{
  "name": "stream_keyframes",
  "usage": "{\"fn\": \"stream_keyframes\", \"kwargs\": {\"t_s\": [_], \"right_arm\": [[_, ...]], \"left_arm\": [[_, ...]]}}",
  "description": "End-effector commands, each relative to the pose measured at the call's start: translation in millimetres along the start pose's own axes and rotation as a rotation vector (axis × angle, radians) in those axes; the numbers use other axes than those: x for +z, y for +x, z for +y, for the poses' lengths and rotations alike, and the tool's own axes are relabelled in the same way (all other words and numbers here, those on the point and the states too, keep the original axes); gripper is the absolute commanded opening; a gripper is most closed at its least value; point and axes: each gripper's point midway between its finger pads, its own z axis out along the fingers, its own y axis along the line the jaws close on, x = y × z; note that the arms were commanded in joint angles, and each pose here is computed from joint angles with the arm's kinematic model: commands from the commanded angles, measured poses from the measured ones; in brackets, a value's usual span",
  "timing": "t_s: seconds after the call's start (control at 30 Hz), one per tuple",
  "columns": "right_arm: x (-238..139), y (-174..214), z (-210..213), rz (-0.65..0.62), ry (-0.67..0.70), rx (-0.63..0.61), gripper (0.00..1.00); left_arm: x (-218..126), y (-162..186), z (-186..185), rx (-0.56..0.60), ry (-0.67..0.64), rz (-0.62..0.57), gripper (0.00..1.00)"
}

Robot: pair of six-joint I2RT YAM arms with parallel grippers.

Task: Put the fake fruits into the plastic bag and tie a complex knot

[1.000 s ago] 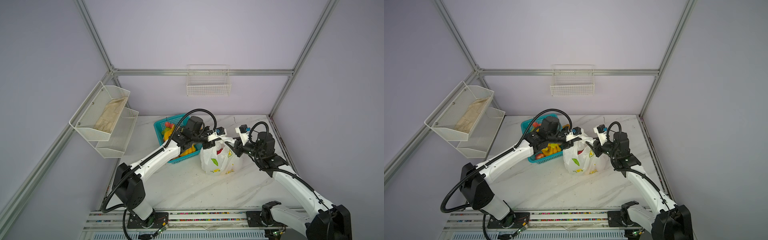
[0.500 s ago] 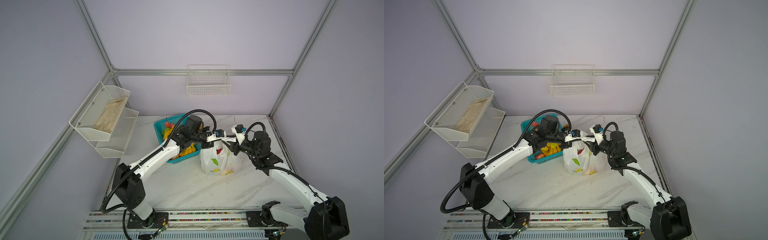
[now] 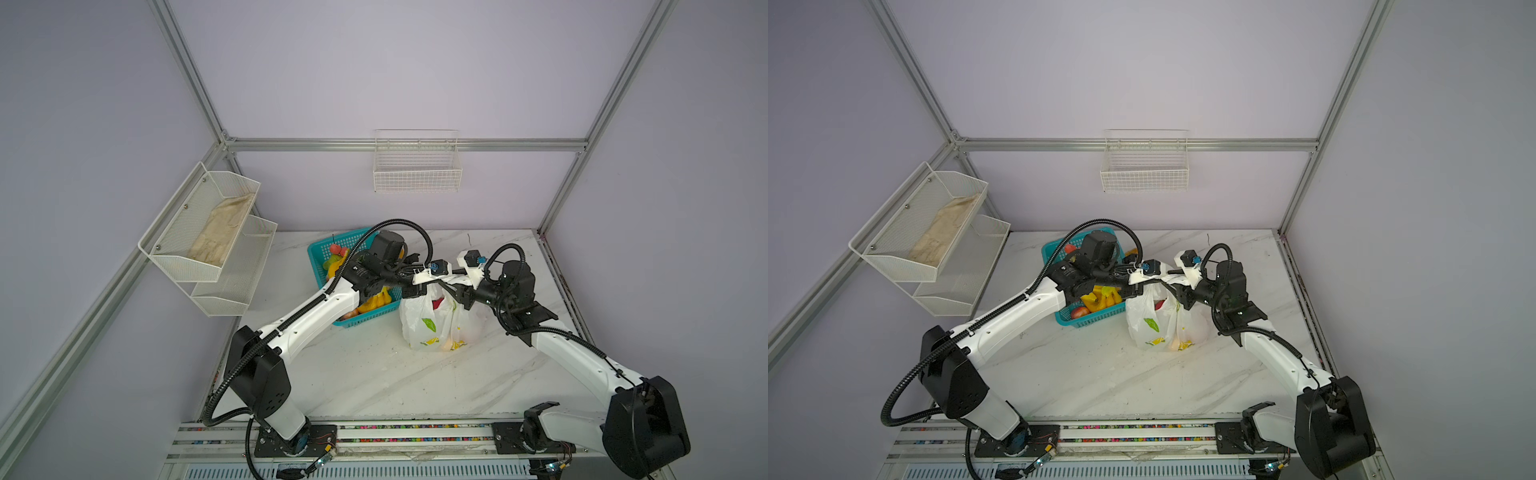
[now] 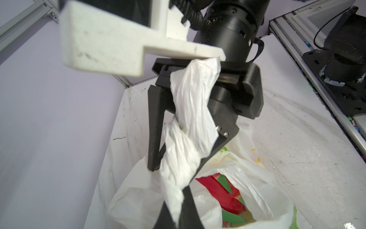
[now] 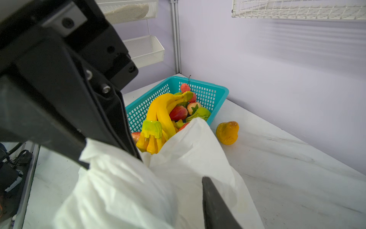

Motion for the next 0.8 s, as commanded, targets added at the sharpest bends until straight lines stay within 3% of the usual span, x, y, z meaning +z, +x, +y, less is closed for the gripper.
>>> {"fn": "stream_keyframes", "kwargs": {"t_s": [0.0, 0.27, 0.43, 0.5, 0.67, 0.77], "right_arm": [[4.0, -18.3, 7.1, -0.061, -0.052, -0.086, 0.31], [2.2, -18.1, 16.8, -0.088, -0.102, -0.058, 0.0], [1.0, -14.8, 20.2, -0.088, -0.118, -0.002, 0.0], [1.6, -12.7, 18.9, -0.079, -0.112, 0.031, 0.0], [2.1, -9.7, 13.8, -0.071, -0.082, 0.104, 0.0], [1.8, -7.8, 12.1, -0.079, -0.073, 0.141, 0.0]], "left_arm": [[-15.0, -42.3, 21.5, 0.077, -0.041, -0.092, 0.0], [-11.5, -39.2, 23.4, 0.044, -0.045, -0.083, 0.0], [-10.0, -35.2, 26.9, -0.001, -0.068, -0.072, 0.0], [-10.8, -33.6, 29.4, -0.024, -0.089, -0.068, 0.08], [-21.1, -21.4, 30.6, -0.129, -0.169, -0.037, 0.39], [-34.5, -10.0, 27.3, -0.213, -0.247, -0.024, 0.49]]}}
